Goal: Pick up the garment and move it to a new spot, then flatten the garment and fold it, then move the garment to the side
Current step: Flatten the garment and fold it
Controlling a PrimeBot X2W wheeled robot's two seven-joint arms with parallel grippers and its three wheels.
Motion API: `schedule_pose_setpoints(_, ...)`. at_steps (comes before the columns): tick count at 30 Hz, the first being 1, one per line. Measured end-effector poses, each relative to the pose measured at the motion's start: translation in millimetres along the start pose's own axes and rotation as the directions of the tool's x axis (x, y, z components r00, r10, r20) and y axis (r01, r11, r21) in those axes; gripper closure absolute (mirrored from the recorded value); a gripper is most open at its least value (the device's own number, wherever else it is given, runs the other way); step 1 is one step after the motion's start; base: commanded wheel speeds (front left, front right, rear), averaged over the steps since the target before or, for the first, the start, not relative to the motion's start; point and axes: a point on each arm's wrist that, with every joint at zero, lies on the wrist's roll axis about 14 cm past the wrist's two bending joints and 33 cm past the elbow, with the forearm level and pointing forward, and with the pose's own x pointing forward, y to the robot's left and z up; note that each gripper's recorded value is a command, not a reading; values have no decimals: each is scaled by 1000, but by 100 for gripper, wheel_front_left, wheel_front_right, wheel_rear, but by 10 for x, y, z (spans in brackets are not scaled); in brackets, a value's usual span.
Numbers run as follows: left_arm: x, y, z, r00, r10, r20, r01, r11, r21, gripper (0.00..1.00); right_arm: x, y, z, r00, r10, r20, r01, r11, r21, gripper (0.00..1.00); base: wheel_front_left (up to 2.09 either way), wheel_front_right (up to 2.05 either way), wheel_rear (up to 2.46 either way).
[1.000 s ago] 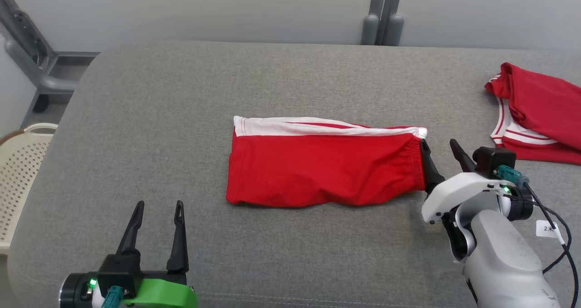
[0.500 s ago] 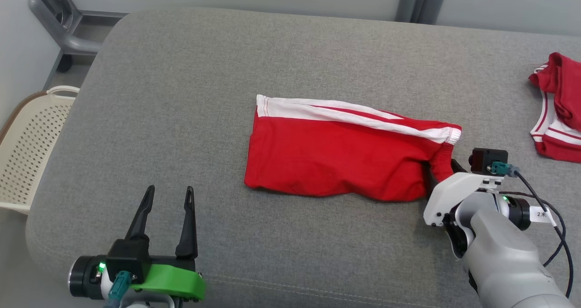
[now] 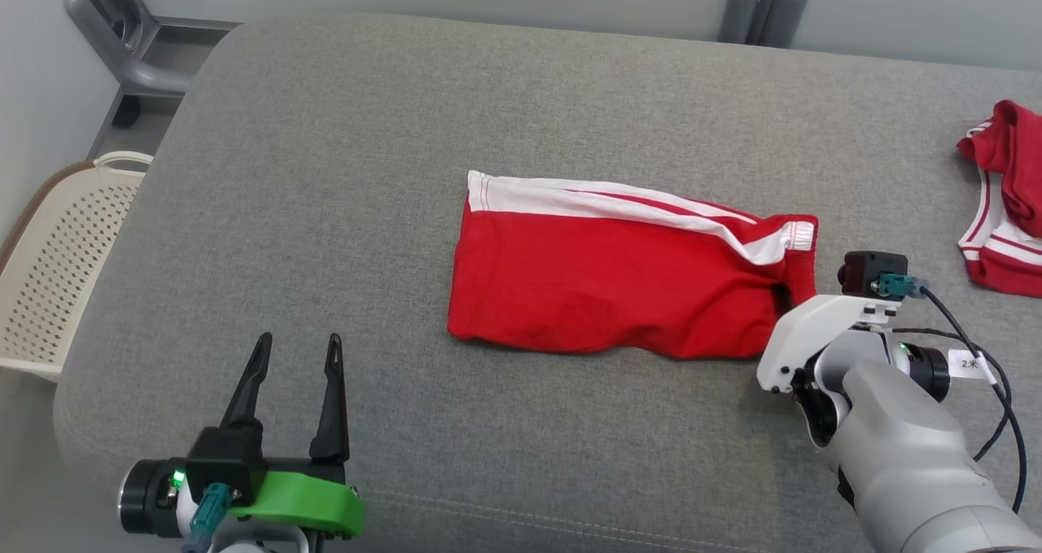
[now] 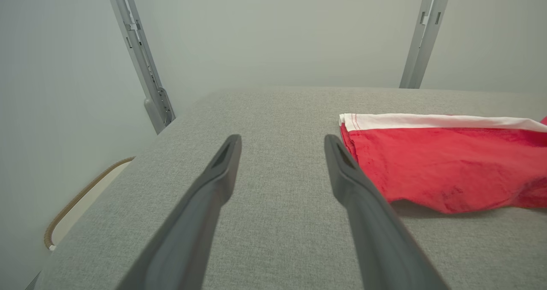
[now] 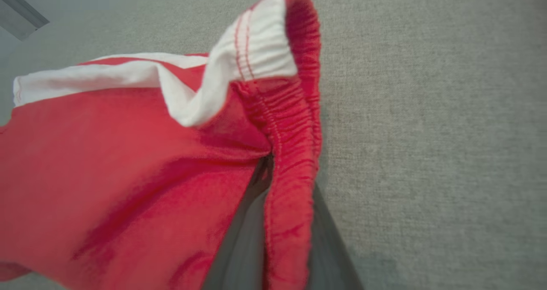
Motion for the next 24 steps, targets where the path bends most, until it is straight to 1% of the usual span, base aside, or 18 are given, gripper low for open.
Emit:
schedule_pose_setpoints(3, 3, -4, 6, 1000, -1, 3, 1, 1000, -1, 0, -29, -63, 82, 1000, -12, 29, 12, 1000, 4, 100, 0, 0, 0)
schedule_pose_setpoints(7, 19, -66, 42, 1000, -21, 16, 21, 1000, -5, 0, -104, -288, 224, 996, -49, 70, 50, 999, -16, 100, 0, 0, 0)
schedule_pose_setpoints(11, 15, -126, 36, 999, -38, 15, 38, 999, -10, 0, -196, -447, 267, 994, -70, 84, 73, 997, -39, 100, 0, 0, 0)
schedule_pose_setpoints(15, 29, -195, 34, 998, -57, 16, 57, 998, -18, 0, -272, -532, 302, 993, -77, 86, 80, 996, -34, 100, 0, 0, 0)
schedule_pose_setpoints(17, 41, -231, 44, 998, -67, 20, 68, 997, -21, 0, -293, -496, 337, 994, -64, 91, 65, 998, -10, 100, 0, 0, 0)
schedule_pose_setpoints(20, 57, -294, 58, 996, -86, 25, 86, 996, -26, 0, -309, -297, 381, 996, -7, 92, 2, 998, 61, 100, 0, 0, 0)
schedule_pose_setpoints(21, 61, -311, 60, 996, -90, 26, 91, 995, -28, 0, -318, -232, 409, 995, 13, 94, -23, 995, 99, 100, 0, 0, 0)
schedule_pose_setpoints(22, 61, -311, 60, 996, -90, 26, 91, 995, -28, 0, -318, -232, 409, 995, 13, 94, -23, 995, 99, 100, 0, 0, 0)
schedule_pose_setpoints(24, 67, -343, 63, 995, -97, 27, 98, 995, -33, 0, -350, -149, 470, 994, 52, 99, -67, 987, 149, 100, 0, 0, 0)
